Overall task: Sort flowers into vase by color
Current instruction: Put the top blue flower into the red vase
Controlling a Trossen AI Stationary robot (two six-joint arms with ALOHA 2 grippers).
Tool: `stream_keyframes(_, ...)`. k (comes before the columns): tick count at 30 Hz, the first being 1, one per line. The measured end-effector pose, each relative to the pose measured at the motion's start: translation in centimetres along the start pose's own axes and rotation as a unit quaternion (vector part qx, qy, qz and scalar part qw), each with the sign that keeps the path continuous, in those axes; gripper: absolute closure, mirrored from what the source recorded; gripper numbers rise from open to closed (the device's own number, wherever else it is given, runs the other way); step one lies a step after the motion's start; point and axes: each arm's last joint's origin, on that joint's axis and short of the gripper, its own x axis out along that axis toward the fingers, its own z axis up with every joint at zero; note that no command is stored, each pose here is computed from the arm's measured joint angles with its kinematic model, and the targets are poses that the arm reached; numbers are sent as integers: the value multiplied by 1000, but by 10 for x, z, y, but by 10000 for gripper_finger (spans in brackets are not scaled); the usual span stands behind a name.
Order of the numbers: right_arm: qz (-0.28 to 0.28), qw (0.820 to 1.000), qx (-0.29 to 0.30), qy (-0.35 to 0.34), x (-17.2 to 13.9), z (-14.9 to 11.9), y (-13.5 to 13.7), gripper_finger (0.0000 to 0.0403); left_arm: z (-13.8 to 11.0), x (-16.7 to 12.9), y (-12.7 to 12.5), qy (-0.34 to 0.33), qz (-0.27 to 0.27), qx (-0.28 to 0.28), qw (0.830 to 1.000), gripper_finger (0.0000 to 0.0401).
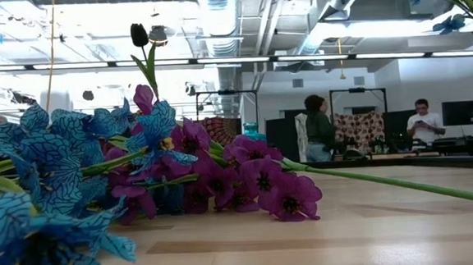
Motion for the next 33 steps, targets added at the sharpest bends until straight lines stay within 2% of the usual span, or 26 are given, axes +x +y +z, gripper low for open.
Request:
stream_keyframes(12, 0, 1000, 3, 6, 5, -5, -3, 138, -5, 0, -1, 24, -3, -14, 1000, 338)
stream_keyframes(16, 0, 1000, 5, 10, 8, -7, -4, 154, -7, 0, -1, 33, -3, -16, 999, 338)
stream_keyframes(20, 0, 1000, 5, 11, 9, -8, -4, 193, -7, 0, -1, 36, -1, -16, 999, 338)
stream_keyframes(30, -4, 1000, 2, 3, 5, -4, -3, 329, -8, 0, 0, 39, 12, -15, 999, 337)
stream_keyframes(33, -4, 1000, 1, 0, 4, -2, -2, 358, -8, 0, 0, 39, 11, -14, 999, 329)
